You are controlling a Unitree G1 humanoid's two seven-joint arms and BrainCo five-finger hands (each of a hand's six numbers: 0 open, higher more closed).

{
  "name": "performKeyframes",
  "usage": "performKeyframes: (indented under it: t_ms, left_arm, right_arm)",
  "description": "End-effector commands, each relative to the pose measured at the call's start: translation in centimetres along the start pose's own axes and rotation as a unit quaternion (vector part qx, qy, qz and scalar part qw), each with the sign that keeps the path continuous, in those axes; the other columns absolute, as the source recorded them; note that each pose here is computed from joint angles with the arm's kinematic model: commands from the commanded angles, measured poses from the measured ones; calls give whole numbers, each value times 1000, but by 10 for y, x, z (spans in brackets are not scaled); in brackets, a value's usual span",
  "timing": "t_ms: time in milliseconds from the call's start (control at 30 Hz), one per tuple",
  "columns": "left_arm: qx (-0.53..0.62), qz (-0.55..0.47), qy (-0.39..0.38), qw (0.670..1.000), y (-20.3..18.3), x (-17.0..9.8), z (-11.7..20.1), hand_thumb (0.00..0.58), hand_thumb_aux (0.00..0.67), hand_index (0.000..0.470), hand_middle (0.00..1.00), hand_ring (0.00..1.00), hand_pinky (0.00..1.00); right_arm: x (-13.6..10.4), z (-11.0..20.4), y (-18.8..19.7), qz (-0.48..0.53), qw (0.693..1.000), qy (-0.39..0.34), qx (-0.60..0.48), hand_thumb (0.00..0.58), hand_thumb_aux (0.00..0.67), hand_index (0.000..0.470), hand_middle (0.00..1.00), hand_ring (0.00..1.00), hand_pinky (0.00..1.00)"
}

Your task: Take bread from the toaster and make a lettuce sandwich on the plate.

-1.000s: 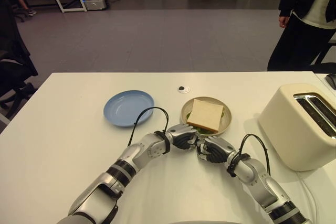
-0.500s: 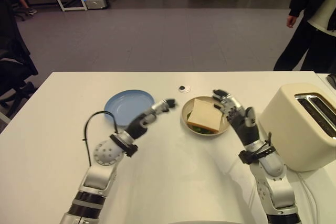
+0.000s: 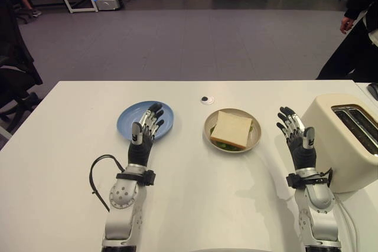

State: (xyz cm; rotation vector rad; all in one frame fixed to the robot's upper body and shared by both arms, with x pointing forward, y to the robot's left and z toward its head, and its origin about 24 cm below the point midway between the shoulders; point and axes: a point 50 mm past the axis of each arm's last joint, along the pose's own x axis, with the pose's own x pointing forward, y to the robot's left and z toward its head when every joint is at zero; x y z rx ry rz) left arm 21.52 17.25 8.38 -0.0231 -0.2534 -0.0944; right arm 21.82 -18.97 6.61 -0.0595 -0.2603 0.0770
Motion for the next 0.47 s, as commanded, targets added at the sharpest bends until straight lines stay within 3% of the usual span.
performKeyframes:
  t_ms: [33,200,467]
  left_arm:
    - [16,3,23,1000,-6,-9,-13,0,0,0,0,0,0]
    - [59,-3,46,997,-9,-20,-28,0,0,0,0,0,0]
    - [74,4,55,996,-7,-29,-37,0,0,0,0,0,0]
  right_arm:
    - [-9,-19,3,3,1000,10,-9,0,0,0,0,0,0]
    - [-16,-35,5,-10,1000,21,-13,0,0,0,0,0,0]
    - [-14,-26,13,-2,1000,-2,2,0,0,0,0,0,0]
